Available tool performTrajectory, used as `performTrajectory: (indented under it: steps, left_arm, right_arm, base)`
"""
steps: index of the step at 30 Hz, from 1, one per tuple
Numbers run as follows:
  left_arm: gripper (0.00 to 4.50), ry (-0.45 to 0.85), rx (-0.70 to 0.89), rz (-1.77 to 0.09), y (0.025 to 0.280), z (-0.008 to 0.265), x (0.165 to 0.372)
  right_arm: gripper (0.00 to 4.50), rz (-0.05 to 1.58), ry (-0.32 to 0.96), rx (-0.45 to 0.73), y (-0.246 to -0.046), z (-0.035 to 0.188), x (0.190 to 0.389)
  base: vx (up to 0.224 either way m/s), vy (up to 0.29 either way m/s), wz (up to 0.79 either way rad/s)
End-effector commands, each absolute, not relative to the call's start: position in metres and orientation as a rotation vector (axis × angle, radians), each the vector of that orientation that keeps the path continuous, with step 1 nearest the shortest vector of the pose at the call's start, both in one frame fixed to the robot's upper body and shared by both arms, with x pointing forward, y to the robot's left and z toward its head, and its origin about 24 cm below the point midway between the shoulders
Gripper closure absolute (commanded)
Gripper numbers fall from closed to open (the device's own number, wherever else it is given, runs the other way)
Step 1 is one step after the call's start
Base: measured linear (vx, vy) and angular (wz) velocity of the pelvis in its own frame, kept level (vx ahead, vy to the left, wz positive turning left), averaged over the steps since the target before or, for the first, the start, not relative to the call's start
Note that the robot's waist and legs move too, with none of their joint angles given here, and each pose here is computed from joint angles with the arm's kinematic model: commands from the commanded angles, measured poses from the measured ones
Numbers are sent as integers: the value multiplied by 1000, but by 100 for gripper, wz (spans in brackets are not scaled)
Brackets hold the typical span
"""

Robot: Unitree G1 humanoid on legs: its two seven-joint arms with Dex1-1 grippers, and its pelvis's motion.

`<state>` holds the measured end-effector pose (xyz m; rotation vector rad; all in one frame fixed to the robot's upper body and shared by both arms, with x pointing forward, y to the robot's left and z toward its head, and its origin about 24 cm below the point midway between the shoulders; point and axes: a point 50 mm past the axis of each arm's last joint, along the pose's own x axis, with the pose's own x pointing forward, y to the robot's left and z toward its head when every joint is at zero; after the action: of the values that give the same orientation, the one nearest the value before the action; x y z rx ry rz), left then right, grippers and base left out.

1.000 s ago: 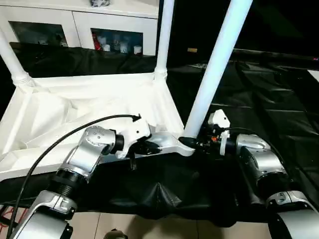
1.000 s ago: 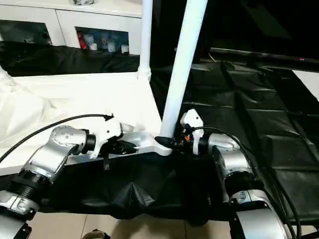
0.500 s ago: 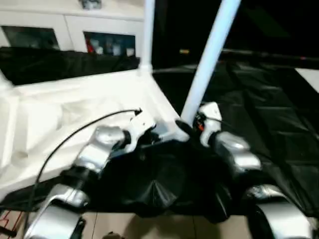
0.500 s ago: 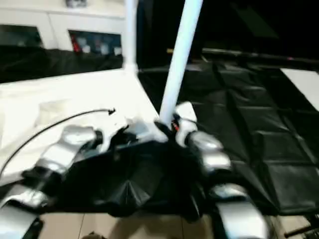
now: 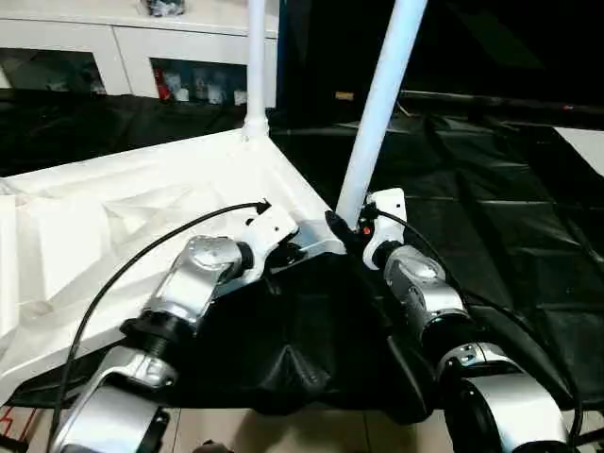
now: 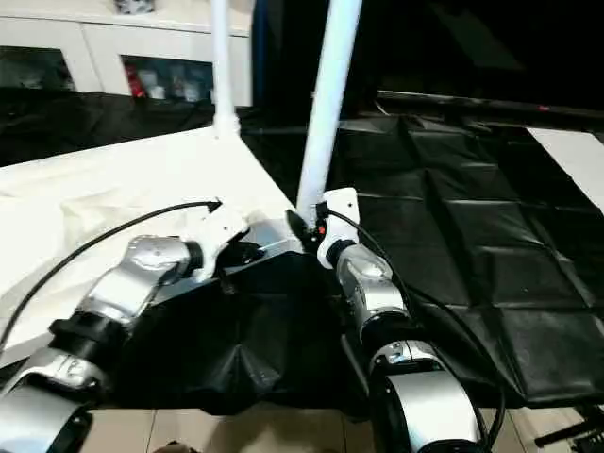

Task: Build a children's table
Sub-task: Rotate leg to tighten

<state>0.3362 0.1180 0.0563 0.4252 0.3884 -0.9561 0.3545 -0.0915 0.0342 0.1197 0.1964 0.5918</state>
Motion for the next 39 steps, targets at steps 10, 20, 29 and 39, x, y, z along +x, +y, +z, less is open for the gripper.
performTrajectory:
  steps: [10, 20, 29, 39]
  left_arm:
    - [450, 272, 406, -1192, 122, 77, 325]
    - [450, 276, 365, -1340, 123, 80, 313]
    - [450, 280, 371, -1344, 124, 81, 315]
    - [450, 258, 375, -1026, 110, 77, 340]
  right_arm:
    - [145, 1070, 284, -17, -109, 25, 330]
    - [182, 1217, 306, -41, -129, 31, 324]
    - [237, 1253, 330, -35, -127, 28, 317]
    - [249, 720, 357, 65, -113, 6, 333]
  base:
    - [0, 0, 0]
    - [0, 0, 0]
    - [0, 0, 0]
    - [0, 0, 0]
